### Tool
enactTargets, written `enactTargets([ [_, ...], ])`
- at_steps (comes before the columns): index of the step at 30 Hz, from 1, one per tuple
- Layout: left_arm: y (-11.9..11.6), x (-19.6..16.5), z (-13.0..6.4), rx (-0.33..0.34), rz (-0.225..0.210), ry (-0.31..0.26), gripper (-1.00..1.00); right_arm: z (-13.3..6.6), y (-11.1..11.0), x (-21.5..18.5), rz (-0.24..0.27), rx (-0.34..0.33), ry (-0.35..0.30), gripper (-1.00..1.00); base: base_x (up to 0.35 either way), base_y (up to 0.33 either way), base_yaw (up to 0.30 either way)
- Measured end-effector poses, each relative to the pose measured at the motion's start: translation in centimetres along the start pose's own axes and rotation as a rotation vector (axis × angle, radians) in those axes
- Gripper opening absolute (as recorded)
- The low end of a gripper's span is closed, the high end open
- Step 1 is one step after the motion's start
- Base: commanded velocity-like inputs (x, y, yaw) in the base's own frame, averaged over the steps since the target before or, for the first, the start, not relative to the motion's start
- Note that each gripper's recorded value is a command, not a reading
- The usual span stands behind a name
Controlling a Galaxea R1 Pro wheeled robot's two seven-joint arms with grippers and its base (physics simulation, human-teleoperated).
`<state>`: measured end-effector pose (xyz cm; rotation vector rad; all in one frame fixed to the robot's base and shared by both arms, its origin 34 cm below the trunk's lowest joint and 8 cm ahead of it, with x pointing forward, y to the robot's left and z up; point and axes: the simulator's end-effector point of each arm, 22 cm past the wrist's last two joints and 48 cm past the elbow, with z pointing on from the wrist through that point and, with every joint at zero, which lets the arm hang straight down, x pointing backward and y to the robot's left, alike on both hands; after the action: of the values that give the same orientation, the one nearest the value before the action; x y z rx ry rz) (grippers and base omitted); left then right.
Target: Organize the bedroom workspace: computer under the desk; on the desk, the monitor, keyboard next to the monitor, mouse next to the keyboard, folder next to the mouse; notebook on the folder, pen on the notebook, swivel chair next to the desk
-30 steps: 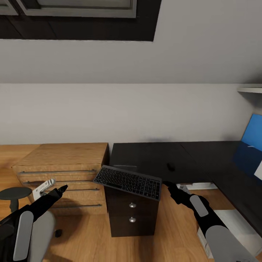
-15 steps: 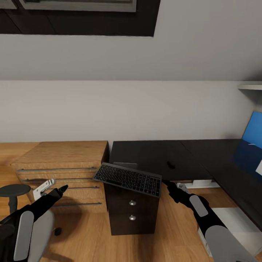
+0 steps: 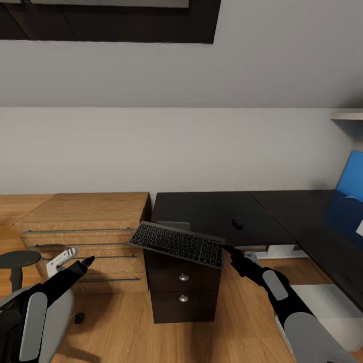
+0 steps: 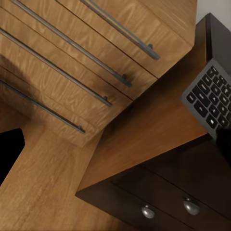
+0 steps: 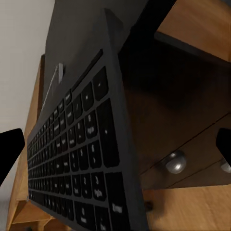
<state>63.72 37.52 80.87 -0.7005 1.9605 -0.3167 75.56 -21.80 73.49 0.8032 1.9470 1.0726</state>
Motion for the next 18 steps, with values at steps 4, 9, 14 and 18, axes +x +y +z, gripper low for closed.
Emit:
enactTargets([
  [4,0.4,0.6,0.3,0.000,0.000,0.000,1.00,0.2,-0.7,0.1,0.003,-0.001,-0.007,1.00,0.000,0.000,0.000],
  [9,0.9,1.4,0.6,0.001,0.000,0.000,1.00,0.4,-1.4,0.5,0.005,-0.007,-0.008,1.00,0.000,0.000,0.000],
  [14,1.3,2.1,1.0,0.003,0.001,0.001,1.00,0.6,-1.0,0.9,0.007,-0.070,-0.003,1.00,0.000,0.000,0.000],
  [18,1.7,2.7,1.3,0.003,0.001,0.001,1.00,0.7,-1.0,1.5,0.012,-0.119,0.005,1.00,0.000,0.000,0.000],
])
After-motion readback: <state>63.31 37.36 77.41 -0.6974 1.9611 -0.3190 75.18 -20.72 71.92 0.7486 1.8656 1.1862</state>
